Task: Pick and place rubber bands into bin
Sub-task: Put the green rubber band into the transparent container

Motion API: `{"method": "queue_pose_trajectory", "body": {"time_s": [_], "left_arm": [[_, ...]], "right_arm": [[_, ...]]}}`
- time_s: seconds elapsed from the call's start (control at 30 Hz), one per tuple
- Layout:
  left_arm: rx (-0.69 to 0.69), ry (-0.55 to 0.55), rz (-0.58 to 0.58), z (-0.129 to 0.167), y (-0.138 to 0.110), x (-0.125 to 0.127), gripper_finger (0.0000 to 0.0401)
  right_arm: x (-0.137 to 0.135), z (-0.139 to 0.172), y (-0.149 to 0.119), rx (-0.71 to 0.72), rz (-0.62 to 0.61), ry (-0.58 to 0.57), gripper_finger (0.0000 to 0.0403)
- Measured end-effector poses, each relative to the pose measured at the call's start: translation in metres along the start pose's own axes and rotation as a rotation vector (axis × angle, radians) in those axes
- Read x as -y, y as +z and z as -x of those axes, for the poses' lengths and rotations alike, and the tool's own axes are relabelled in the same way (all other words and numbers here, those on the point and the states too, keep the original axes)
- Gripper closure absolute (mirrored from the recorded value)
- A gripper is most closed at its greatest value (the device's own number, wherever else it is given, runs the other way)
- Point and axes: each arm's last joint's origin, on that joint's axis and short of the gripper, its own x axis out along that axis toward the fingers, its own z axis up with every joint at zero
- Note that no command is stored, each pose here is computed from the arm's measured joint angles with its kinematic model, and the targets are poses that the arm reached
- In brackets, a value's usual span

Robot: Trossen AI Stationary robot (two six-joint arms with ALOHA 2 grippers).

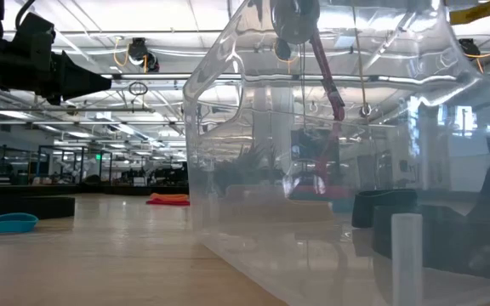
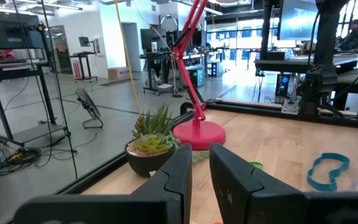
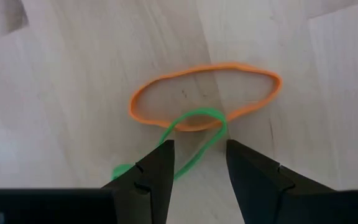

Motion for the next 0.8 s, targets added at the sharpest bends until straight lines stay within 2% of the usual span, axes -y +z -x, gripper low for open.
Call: {"method": "queue_pose_trajectory", "body": {"time_s": [0.13, 0.53, 0.8], "left_arm": [[0.001, 0.000, 0.001, 0.0000, 0.0001, 0.0000, 0.0339], [0.000, 0.000, 0.000, 0.0000, 0.0001, 0.0000, 0.0339], [0.000, 0.000, 0.000, 0.0000, 0.0001, 0.0000, 0.0339]], "right_arm": [[0.0069, -0.0046, -0.0037, -0.020, -0.049, -0.024, 0.0261], [0.0039, 0.0021, -0.0024, 0.011, -0.024, 0.037, 0.0261], [0.0042, 0.0045, -0.0022, 0.032, 0.065, 0.037, 0.0261]]}}
